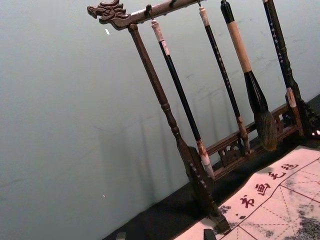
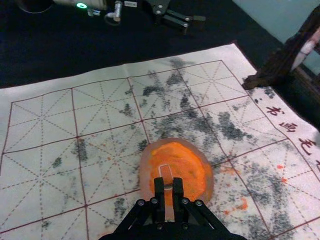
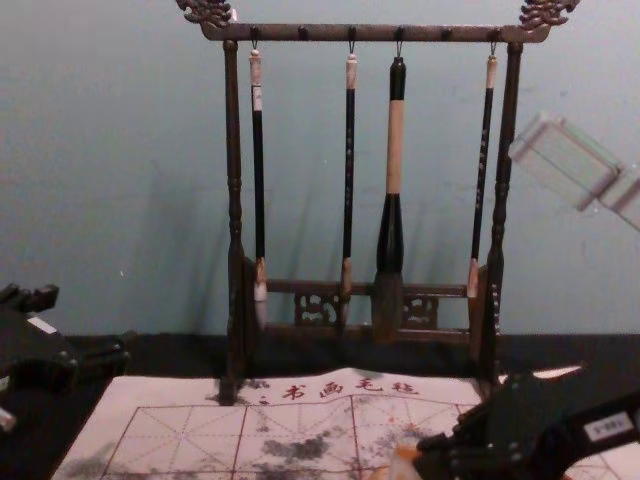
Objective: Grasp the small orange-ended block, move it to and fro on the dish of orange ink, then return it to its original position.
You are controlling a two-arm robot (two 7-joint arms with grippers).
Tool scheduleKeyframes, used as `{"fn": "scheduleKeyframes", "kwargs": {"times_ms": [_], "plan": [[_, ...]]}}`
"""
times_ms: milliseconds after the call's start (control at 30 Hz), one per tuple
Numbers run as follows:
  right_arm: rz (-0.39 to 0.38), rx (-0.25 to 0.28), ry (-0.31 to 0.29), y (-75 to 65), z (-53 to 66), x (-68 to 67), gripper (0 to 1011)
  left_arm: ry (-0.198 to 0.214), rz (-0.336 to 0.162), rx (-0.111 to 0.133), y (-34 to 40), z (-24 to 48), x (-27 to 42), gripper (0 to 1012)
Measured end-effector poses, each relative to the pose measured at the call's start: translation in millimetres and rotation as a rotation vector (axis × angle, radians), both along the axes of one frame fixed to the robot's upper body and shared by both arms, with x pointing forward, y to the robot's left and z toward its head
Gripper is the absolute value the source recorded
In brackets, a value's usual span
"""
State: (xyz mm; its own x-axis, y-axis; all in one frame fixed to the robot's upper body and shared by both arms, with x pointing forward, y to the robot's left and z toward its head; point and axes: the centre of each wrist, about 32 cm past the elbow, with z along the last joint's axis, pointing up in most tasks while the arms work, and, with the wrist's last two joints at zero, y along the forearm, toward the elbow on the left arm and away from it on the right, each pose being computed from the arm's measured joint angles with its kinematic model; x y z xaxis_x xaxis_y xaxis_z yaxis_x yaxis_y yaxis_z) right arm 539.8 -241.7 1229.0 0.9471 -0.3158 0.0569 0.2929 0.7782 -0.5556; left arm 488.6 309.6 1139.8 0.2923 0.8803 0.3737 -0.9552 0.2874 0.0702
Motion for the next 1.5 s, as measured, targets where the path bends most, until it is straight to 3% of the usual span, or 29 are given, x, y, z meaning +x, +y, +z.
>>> {"fn": "scheduleKeyframes", "kwargs": {"times_ms": [333, 733, 1100, 1500], "plan": [[0.021, 0.0, 0.006, 7.3, -2.3, -0.9, 64, 0.0, 0.0, 0.0, 0.0, 0.0, 0.0, 1001], [0.029, -0.006, -0.007, 17.1, -3.3, 8.8, 64, 0.0, 0.0, 0.0, 0.0, 0.0, 0.0, 1001], [-0.002, -0.012, -0.02, 17.2, -3.8, 18.8, 65, 0.0, 0.0, 0.0, 0.0, 0.0, 0.0, 1002], [-0.024, -0.018, -0.023, 10.8, -1.8, 18.5, 64, 0.0, 0.0, 0.0, 0.0, 0.0, 0.0, 1001]]}}
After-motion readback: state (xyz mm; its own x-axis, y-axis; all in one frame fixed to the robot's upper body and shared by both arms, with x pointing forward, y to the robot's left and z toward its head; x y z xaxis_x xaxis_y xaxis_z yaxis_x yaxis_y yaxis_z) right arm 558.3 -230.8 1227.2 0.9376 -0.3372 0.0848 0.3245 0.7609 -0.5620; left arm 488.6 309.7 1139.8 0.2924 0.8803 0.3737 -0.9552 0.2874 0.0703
